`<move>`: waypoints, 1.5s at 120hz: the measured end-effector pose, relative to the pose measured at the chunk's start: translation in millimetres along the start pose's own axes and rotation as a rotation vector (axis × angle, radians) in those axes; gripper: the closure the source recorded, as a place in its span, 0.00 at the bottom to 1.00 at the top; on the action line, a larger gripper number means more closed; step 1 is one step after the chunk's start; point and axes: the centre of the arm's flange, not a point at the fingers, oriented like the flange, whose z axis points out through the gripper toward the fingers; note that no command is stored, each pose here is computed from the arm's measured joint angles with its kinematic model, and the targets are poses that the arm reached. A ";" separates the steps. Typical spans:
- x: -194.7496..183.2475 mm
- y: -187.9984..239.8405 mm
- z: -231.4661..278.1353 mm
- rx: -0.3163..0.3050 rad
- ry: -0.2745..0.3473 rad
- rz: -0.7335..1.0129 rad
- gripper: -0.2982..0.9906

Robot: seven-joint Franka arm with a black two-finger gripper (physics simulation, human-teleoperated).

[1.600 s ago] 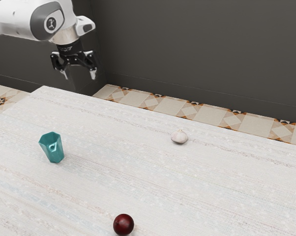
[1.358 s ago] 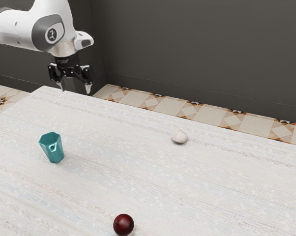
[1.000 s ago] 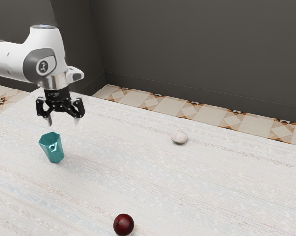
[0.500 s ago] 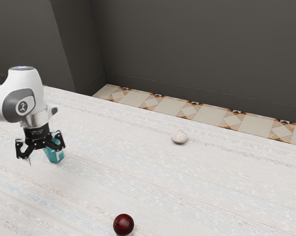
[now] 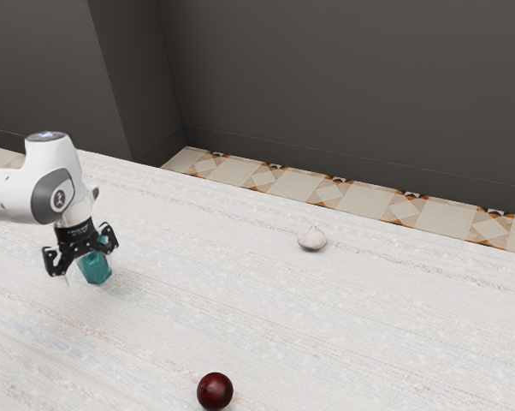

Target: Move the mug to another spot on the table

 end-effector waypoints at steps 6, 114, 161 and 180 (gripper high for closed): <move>5.4 3.1 3.7 -0.009 -0.002 -0.007 0.24; 27.0 13.6 4.7 -0.057 0.003 0.154 0.67; -8.7 43.8 -29.2 -0.041 0.102 0.338 0.77; -41.8 68.3 -47.7 -0.047 0.160 0.431 0.80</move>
